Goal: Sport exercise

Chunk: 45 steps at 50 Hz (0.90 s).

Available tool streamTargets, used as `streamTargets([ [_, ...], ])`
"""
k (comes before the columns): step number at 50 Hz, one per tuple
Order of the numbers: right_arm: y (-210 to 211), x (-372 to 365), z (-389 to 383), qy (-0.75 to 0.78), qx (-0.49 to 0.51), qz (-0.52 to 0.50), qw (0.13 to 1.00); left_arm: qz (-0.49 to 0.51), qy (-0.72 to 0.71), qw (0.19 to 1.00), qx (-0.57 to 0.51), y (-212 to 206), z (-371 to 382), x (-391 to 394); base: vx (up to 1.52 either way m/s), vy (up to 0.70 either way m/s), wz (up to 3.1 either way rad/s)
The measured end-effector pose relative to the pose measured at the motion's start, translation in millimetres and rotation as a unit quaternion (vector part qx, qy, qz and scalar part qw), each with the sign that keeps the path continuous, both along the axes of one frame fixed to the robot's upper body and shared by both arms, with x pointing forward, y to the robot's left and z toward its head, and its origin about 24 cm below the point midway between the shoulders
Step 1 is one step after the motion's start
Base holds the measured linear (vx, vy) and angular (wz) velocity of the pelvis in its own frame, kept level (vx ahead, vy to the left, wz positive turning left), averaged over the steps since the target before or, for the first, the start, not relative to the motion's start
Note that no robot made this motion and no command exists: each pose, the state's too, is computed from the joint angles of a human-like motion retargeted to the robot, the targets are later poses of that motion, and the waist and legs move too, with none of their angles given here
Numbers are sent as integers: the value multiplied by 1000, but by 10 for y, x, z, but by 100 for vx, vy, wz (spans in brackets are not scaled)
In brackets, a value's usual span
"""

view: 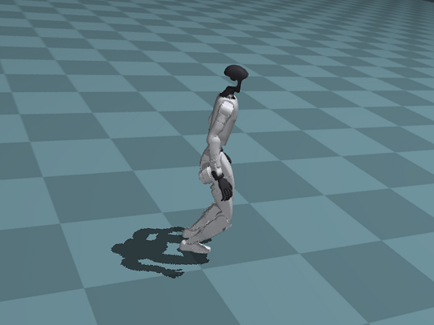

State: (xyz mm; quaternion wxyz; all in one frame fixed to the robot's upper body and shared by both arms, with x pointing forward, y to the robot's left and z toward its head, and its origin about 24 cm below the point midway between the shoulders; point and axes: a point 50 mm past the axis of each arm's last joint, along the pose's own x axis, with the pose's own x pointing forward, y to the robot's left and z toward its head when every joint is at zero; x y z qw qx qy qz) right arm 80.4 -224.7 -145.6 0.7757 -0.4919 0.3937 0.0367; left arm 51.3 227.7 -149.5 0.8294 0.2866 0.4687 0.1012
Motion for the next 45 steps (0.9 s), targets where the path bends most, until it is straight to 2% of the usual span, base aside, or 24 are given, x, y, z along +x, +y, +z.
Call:
streamTargets([
  [15,387,405,126,-94,14,52,994,79,13,997,-5,-178,-76,-204,-1,-2,21],
  [28,195,236,127,-67,19,46,997,18,28,999,9,-44,-62,-116,11,2,77],
  [37,260,221,89,-77,3,30,997,107,-31,994,13,-132,-31,75,-15,2,26],
  [40,337,186,43,-57,33,15,998,149,-19,988,-29,-223,-74,-46,7,8,61],
  [45,224,121,39,-29,55,1,998,133,11,990,-53,-232,-93,-209,25,8,32],
])
